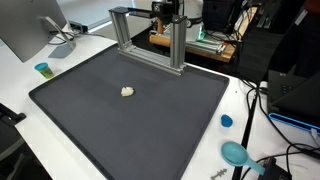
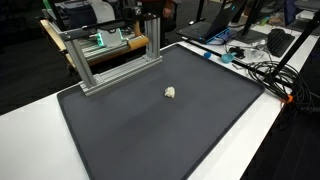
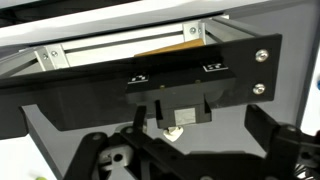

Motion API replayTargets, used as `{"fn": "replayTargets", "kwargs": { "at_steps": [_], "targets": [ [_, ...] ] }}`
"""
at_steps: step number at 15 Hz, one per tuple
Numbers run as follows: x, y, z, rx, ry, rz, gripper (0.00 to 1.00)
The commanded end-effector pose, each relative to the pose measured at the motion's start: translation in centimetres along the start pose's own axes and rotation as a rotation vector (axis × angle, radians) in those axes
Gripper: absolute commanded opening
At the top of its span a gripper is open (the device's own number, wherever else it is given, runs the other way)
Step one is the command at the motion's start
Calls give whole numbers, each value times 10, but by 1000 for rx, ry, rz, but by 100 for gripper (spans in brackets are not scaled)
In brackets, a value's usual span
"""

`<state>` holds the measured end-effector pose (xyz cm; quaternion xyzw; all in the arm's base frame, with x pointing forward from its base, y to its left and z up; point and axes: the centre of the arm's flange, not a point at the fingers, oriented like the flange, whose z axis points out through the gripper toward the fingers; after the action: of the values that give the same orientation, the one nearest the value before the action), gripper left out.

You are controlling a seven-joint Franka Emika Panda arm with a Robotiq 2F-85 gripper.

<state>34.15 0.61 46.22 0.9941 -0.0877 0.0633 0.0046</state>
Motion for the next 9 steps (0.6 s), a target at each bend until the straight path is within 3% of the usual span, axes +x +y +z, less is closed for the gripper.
{"fn": "replayTargets", "kwargs": {
  "at_steps": [1,6,9],
  "targets": [
    [3,-1,11,-7,6,-21,99],
    [9,-1,16,-9,5,-32,93],
    [10,1,20,-18,-9,-25,79]
  ]
}}
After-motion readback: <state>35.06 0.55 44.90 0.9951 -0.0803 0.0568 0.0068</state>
